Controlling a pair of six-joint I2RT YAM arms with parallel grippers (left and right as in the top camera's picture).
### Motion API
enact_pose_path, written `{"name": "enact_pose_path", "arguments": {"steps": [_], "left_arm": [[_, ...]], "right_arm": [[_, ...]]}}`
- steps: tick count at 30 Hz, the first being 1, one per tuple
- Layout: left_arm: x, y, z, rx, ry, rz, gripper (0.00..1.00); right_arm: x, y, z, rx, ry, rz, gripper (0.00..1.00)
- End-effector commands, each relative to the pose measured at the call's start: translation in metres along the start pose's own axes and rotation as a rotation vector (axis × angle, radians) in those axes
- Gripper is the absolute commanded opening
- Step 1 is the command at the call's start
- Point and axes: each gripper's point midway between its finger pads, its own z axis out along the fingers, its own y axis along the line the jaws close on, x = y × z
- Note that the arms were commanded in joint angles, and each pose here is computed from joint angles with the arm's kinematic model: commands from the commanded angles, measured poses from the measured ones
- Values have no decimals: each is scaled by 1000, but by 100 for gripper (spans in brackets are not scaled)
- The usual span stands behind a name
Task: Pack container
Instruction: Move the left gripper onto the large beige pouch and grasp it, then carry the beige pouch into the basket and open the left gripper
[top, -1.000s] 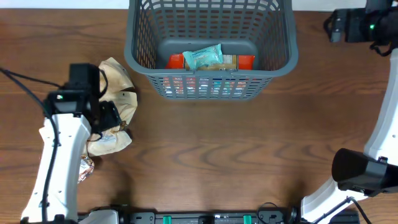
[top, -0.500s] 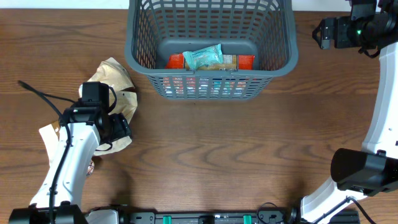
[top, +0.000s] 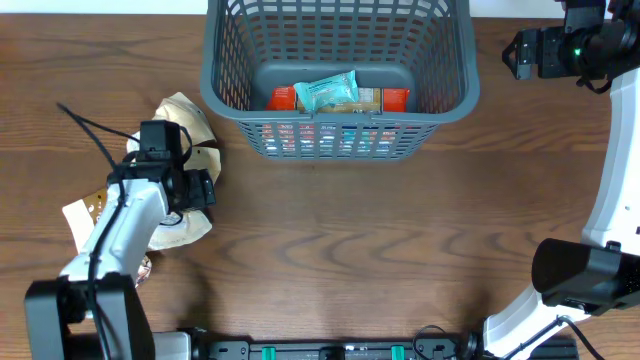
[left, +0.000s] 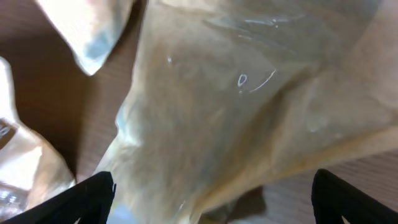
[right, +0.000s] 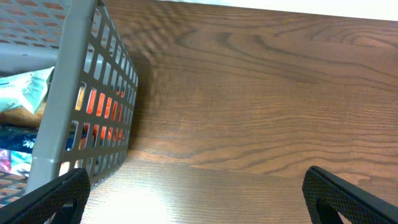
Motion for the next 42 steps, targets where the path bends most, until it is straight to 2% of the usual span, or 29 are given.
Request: {"name": "enact_pose_path", "arguments": {"steps": [1, 12, 13, 16, 20, 22, 24, 28, 32, 42], "left_arm": [[3, 1, 13, -7, 32, 73, 91], [26, 0, 52, -21, 166, 115, 91], [27, 0, 53, -22, 170, 116, 87], [28, 0, 52, -22, 172, 116, 70], [30, -1, 52, -12, 181, 111, 27], [32, -5, 48, 10, 192, 102, 11], [32, -6, 42, 22, 197, 83, 6], [25, -10, 21, 54, 171, 62, 6], [7, -9, -15, 67, 66, 17, 6], [-47, 3, -143, 109, -418, -27, 6]], "right_arm": [[1, 2, 1, -3, 5, -15, 99], [2, 2, 1, -4, 6, -22, 99], [1, 2, 1, -4, 6, -22, 99], [1, 2, 1, -4, 5, -22, 99], [2, 2, 1, -4, 7, -22, 99], [2, 2, 1, -5, 9, -22, 99], [2, 2, 1, -5, 10, -21, 99], [3, 2, 1, -6, 13, -20, 99], [3, 2, 1, -6, 13, -21, 99], [4, 2, 1, -7, 17, -20, 99]]}}
